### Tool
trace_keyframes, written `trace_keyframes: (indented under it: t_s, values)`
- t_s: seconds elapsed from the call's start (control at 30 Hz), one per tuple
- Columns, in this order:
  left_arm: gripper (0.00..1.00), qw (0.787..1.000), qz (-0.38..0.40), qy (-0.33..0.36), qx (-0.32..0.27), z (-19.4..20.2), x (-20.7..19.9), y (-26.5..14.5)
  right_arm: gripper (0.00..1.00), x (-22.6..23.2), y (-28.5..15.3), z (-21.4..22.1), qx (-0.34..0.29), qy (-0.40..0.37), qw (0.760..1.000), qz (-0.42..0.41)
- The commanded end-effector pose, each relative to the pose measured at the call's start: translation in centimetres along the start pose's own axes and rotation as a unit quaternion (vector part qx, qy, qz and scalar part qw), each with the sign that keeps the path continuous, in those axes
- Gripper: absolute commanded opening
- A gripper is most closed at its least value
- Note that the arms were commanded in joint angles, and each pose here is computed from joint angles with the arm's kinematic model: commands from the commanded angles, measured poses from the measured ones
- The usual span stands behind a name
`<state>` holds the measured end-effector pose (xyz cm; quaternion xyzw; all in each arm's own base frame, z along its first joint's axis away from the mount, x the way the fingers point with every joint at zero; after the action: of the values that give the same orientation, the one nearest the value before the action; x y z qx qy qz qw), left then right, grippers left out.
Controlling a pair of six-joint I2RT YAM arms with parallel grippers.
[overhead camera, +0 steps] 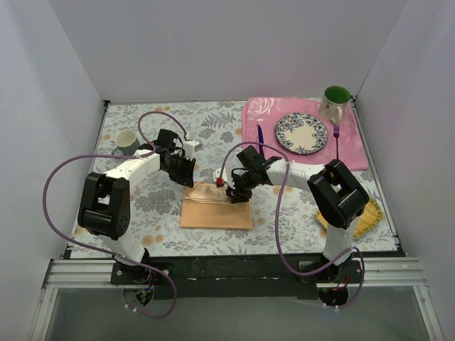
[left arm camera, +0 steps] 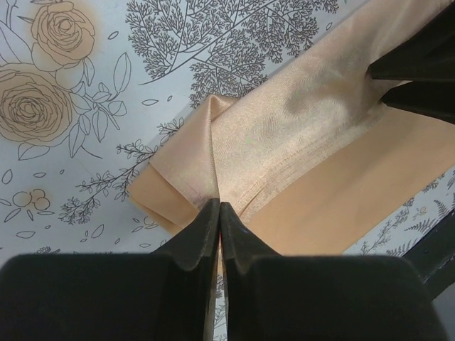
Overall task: Fold the napkin into a case and place the utensils inside
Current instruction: Fold the lower triangle-folded napkin at the center of the board.
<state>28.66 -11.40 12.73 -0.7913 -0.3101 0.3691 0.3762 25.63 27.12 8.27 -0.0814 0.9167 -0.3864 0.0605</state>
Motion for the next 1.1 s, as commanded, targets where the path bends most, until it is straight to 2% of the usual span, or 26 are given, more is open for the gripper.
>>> trace_keyframes:
  t_s: [0.0,0.2,0.47,0.67,0.73,0.87,1.07]
  values:
    - [0.04,1.000,0.003,0.002,-0.007,0.3,-0.2,-0.4,0.41,0.1,0.1,1.6,0.036,0.009,0.999,0.007]
    - [0.16,1.000,-0.004,-0.008,0.000,0.9,0.2,0.5,0.41,0.2,0.1,1.5,0.036,0.010,0.999,0.005]
    - [0.17,1.000,0.000,-0.015,0.016,2.3,0.3,1.1,0.41,0.1,0.2,1.6,0.036,0.009,0.999,0.006]
    - [0.27,1.000,-0.004,-0.017,0.025,3.3,0.4,1.5,0.42,-0.1,0.3,1.6,0.038,0.010,0.999,0.010]
    - [0.26,1.000,-0.013,-0.017,0.022,3.3,0.7,1.7,0.42,-0.1,0.3,1.6,0.039,0.016,0.999,0.011]
    - [0.15,0.999,-0.036,-0.021,0.026,3.3,1.5,2.4,0.43,-0.3,0.6,1.5,0.037,0.030,0.999,0.010]
    - [0.09,0.997,-0.068,-0.021,0.030,2.7,3.2,4.1,0.44,-2.1,1.1,1.2,0.040,0.080,0.996,0.017]
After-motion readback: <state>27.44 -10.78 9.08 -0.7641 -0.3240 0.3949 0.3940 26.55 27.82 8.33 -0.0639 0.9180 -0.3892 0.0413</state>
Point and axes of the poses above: each gripper's point midway between its finger pads, its own y axis out along the fingers, its own x axis along the line the jaws close on, z = x × y, the point moved 8 cm from there along -y, back along the fingers, and after that the axes turned 3 degrees about -y, right-handed, at the moved point
